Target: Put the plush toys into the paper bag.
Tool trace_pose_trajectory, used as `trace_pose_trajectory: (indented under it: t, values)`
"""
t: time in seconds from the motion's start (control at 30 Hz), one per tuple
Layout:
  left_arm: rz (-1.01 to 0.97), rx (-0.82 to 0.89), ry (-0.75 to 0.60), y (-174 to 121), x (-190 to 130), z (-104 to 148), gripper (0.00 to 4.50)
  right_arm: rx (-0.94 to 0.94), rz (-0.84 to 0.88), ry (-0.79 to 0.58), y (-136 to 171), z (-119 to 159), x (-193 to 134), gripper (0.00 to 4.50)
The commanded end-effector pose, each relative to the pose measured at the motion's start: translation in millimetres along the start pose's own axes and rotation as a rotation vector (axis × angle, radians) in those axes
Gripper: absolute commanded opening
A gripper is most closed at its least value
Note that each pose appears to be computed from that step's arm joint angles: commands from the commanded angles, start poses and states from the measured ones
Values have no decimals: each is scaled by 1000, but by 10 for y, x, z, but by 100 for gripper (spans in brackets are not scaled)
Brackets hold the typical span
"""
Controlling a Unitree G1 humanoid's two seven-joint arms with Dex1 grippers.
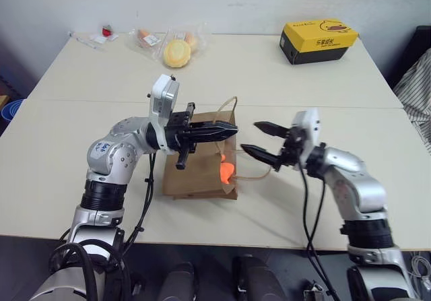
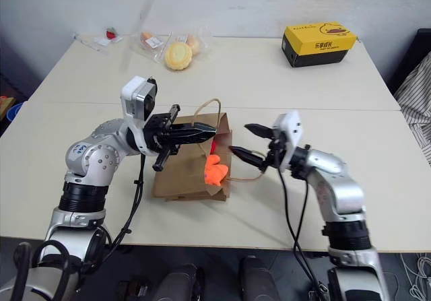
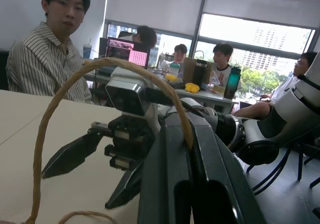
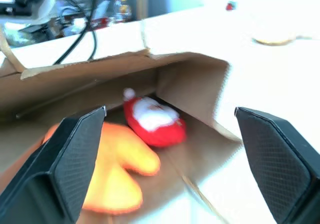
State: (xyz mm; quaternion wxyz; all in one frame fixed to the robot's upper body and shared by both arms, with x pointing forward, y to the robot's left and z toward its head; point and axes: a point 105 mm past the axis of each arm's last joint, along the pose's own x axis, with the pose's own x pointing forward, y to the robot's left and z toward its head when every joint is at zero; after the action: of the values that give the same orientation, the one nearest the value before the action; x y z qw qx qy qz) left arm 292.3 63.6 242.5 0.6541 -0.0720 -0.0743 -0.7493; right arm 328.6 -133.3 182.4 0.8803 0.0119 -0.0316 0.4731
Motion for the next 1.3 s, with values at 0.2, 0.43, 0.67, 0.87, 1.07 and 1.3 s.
trace_pose_trajectory:
  t: [0.2, 0.43, 0.67, 0.87, 1.07, 1.3]
  values:
    - [-76, 47, -9, -130, 45, 125, 0, 495, -147, 275, -93, -133, -662, 422]
    - [-65, 67, -23, -84, 70, 173, 0, 748, -97, 454, 235, -519, -730, 422]
    - [-108, 36, -19, -166, 72, 197, 0, 896, -135, 350, 290, -690, -333, 422]
    - [-98, 39, -17, -157, 67, 192, 0, 894, -196, 288, 203, -722, -126, 362]
    - [-76, 53, -22, -124, 48, 205, 0, 850, -134, 170, 199, -467, -119, 153]
    - [-85, 48, -14, -132, 36, 200, 0, 685, -19, -96, 190, 262, -399, 3]
